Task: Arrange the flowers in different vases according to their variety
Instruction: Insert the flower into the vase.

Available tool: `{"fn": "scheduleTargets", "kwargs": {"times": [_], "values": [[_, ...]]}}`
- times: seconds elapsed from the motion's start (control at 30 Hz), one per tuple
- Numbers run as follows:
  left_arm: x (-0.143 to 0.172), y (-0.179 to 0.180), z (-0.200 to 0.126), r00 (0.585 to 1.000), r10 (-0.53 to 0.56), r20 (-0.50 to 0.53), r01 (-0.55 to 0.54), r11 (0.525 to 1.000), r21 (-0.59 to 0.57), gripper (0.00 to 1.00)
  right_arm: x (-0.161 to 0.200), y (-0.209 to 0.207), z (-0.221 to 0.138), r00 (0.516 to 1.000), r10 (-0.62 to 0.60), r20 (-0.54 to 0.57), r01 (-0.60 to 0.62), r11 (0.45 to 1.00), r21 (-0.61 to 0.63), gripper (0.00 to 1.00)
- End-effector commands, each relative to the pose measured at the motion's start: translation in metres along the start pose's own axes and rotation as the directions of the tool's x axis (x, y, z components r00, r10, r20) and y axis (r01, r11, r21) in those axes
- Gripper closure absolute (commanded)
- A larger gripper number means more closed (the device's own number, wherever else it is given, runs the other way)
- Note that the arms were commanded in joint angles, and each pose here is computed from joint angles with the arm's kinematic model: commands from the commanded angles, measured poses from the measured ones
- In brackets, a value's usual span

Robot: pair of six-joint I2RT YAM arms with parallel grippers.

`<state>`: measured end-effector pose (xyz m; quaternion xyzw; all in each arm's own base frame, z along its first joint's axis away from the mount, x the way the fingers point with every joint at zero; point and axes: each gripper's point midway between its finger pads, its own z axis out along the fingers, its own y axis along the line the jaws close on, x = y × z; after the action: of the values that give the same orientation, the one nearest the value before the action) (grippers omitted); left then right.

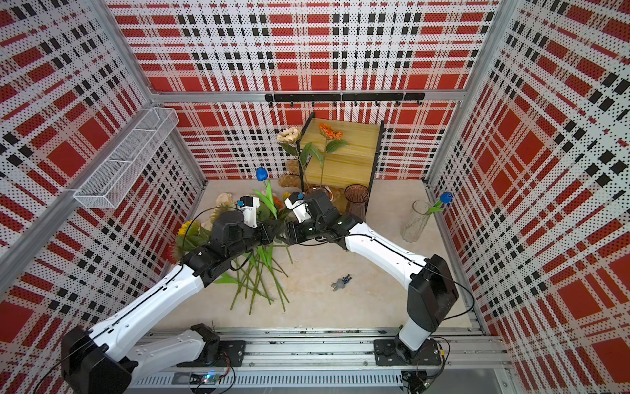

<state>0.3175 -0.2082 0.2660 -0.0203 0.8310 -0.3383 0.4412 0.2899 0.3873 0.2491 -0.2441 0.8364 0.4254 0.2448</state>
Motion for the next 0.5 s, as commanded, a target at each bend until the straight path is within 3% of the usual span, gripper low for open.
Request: {"fn": "scheduleTargets", "kwargs": {"times": [0.0, 0.13, 0.27, 0.47], "values": [[-0.0027, -0.0062, -0.0022, 1.000, -0.002, 0.024, 0.001, 1.000, 0.031, 1.00, -0.0089, 0.0107, 0.0046, 0.999, -0.027, 0.017, 0.028, 0.999, -0.033, 0.45], [-0.0020, -0.0072, -0.0037, 1.000, -0.012, 0.028, 0.011, 0.999, 0.044, 1.00, -0.0065, 0.0087, 0.0080, 1.000, -0.028, 0.005, 0.028, 0.999, -0.029, 0.50], [-0.0012, -0.0080, -0.0037, 1.000, -0.017, 0.024, 0.016, 0.999, 0.049, 1.00, -0.0078, 0.0096, 0.0077, 0.999, -0.031, 0.008, 0.031, 0.999, -0.031, 0.69], [-0.0010, -0.0089, -0.0056, 1.000, -0.016, 0.025, 0.015, 0.998, 0.056, 1.00, -0.0115, 0.0127, 0.0077, 0.999, -0.035, 0.015, 0.036, 0.999, -0.038, 0.83]]}}
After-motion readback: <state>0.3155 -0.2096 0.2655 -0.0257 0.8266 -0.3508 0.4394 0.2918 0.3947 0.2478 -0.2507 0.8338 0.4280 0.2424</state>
